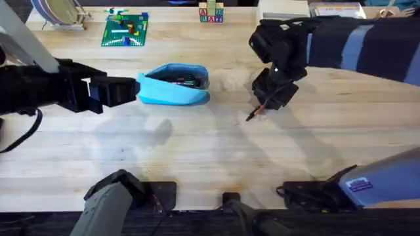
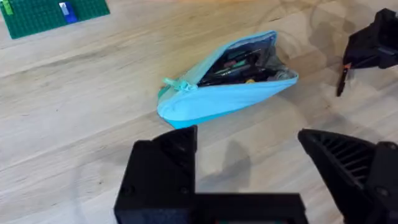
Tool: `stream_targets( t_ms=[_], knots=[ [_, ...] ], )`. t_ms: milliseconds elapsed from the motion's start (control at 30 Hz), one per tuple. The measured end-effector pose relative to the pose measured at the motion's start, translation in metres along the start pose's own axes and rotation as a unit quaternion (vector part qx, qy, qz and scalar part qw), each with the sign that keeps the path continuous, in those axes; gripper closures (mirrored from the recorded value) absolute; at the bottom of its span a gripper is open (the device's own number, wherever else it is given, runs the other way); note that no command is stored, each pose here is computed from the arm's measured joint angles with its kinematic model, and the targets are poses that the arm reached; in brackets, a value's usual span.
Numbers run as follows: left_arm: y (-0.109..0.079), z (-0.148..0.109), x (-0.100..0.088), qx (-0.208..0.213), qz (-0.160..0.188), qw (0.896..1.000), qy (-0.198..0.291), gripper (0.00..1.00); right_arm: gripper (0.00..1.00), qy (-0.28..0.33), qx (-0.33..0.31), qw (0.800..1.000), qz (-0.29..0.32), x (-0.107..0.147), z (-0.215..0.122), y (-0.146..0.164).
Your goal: Unzip the bag, pick up the pens from the table one at a time and place them inside, then zip the bag closed.
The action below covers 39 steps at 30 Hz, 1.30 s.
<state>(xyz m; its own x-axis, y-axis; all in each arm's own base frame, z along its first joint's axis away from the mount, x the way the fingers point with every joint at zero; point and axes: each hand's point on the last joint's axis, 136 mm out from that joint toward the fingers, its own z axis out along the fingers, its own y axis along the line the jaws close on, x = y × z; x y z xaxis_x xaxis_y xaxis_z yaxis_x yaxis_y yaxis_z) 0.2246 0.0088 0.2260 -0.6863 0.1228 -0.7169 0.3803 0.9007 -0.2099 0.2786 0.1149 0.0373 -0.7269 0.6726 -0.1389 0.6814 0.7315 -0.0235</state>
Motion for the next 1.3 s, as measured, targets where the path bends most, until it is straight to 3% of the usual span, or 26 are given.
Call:
stream_targets(
  t_ms=[233,433,767,933,967,1300],
  knots=[
    [0.0,0.0,0.0,0.0,0.0,1.0,0.0,0.006,0.97,-0.002,0.0,1.0,-0.004,-0.001,0.0,0.0],
    [0.0,0.0,0.0,0.0,0.0,1.0,0.0,0.006,0.971,-0.01,-0.004,0.999,-0.054,-0.009,-0.004,0.007],
    [0.0,0.0,0.0,0.0,0.0,1.0,0.0,0.006,0.97,-0.059,-0.074,0.989,-0.112,-0.046,-0.052,0.044],
    [0.0,0.0,0.0,0.0,0.0,1.0,0.0,0.006,0.97,-0.094,-0.112,0.973,-0.179,-0.058,-0.086,0.061],
    [0.0,0.0,0.0,0.0,0.0,1.0,0.0,0.006,0.97,-0.112,-0.124,0.96,-0.223,-0.063,-0.101,0.067],
    [0.0,0.0,0.0,0.0,0.0,1.0,0.0,0.006,0.969,-0.173,-0.155,0.915,-0.331,-0.08,-0.147,0.091]
  ],
)
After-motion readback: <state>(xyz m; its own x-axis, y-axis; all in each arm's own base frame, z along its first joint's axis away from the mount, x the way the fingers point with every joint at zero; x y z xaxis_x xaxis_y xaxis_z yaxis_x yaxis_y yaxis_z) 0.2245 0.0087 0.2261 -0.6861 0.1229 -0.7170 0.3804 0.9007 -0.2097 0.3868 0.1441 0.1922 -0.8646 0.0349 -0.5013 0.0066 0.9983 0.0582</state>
